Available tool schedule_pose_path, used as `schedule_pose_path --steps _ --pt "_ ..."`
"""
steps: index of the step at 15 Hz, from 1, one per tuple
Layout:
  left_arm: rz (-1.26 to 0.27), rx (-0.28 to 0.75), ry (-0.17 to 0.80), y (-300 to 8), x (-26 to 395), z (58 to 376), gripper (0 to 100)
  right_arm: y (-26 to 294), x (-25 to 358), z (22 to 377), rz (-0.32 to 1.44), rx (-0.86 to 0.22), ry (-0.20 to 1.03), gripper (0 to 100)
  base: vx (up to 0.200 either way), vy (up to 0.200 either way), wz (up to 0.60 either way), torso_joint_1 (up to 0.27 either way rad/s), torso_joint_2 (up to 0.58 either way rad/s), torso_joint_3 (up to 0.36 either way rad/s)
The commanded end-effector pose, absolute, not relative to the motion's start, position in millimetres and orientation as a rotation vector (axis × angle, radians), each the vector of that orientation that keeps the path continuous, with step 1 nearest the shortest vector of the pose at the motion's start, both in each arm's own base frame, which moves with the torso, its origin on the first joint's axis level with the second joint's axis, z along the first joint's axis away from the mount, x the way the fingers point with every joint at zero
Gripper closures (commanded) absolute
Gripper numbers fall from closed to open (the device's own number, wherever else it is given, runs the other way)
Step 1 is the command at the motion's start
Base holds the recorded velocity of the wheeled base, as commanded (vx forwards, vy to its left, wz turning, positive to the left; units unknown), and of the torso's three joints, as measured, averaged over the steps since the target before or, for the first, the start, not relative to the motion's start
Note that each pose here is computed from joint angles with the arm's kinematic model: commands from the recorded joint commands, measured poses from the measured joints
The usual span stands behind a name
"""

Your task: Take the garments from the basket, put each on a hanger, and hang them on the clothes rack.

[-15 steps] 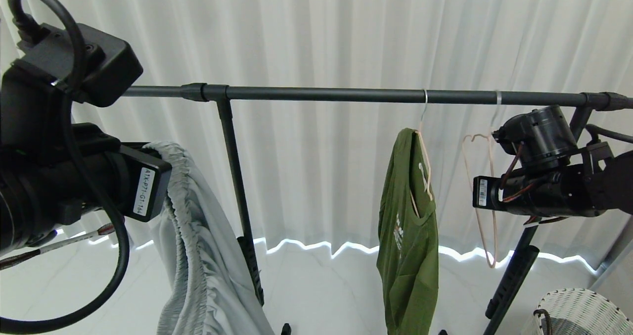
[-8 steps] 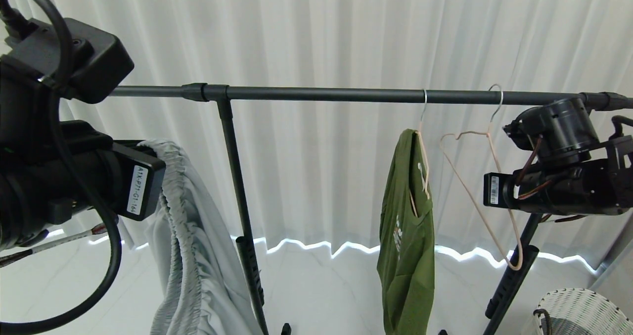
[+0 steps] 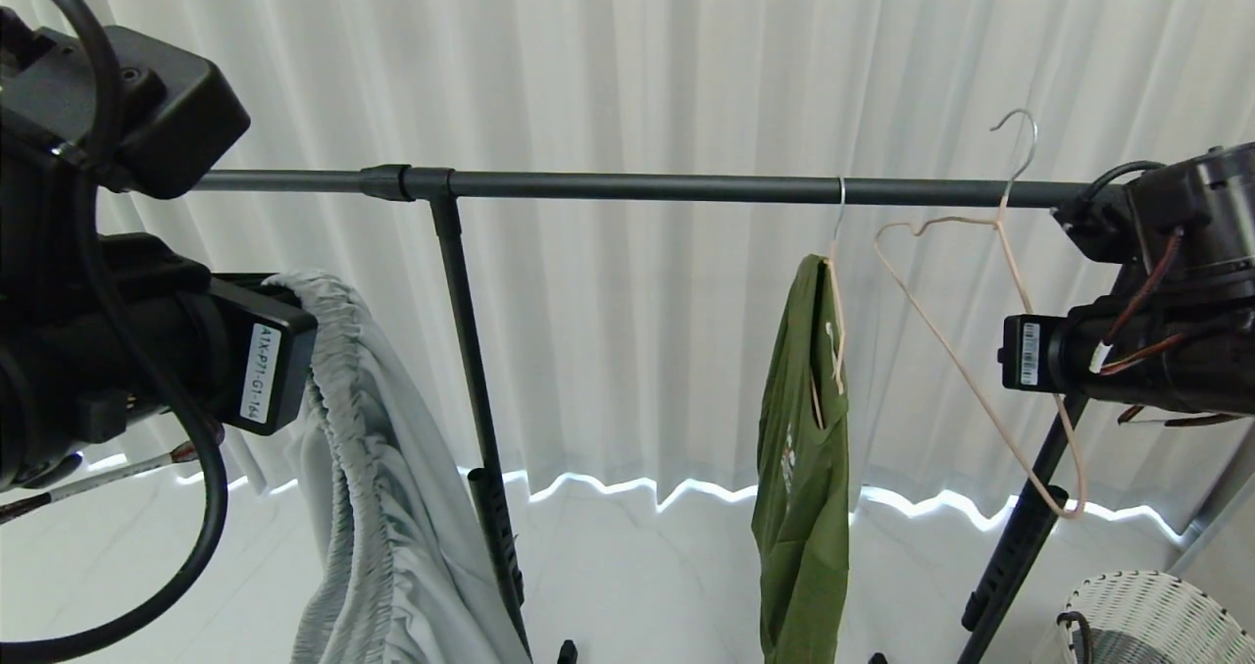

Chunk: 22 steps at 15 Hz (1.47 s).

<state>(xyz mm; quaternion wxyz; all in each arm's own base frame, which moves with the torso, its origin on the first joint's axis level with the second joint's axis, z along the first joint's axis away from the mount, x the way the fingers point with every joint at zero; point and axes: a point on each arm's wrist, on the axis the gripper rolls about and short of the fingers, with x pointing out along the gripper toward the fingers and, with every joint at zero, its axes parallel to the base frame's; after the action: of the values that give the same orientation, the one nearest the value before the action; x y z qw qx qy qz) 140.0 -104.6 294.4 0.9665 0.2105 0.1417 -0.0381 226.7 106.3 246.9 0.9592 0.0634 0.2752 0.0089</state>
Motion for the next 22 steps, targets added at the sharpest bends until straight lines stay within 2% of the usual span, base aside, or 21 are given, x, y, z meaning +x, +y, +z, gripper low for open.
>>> schedule_pose_path --steps 1,3,9,15,20,22 --pt "-0.077 0.425 0.285 -104.7 139.9 294.8 100 101.2 212.2 258.8 0.038 0.139 0.516 100 0.000 0.000 0.00 0.000 0.00 0.000" --pt "-0.077 0.425 0.281 -104.4 139.6 295.9 100 93.2 196.8 254.8 0.047 0.103 0.518 100 -0.100 0.000 0.00 0.004 0.00 -0.001" --pt "-0.075 0.425 0.281 -104.3 139.6 296.0 100 86.2 175.9 256.4 0.070 0.106 0.497 100 -0.200 0.000 0.00 -0.003 0.00 0.004" --pt "-0.076 0.429 0.286 -104.7 140.0 294.4 100 92.8 161.6 255.2 0.135 0.090 0.502 100 -0.200 0.000 0.00 0.006 0.00 0.002" --pt "-0.078 0.448 0.308 -104.8 140.1 286.4 100 97.7 140.8 258.4 0.243 0.092 0.474 100 0.000 0.000 0.00 0.000 0.00 0.000" --pt "-0.078 0.454 0.316 -105.1 140.5 284.0 100 97.6 125.1 256.2 0.356 0.111 0.432 100 0.000 0.000 0.00 0.000 0.00 0.000"
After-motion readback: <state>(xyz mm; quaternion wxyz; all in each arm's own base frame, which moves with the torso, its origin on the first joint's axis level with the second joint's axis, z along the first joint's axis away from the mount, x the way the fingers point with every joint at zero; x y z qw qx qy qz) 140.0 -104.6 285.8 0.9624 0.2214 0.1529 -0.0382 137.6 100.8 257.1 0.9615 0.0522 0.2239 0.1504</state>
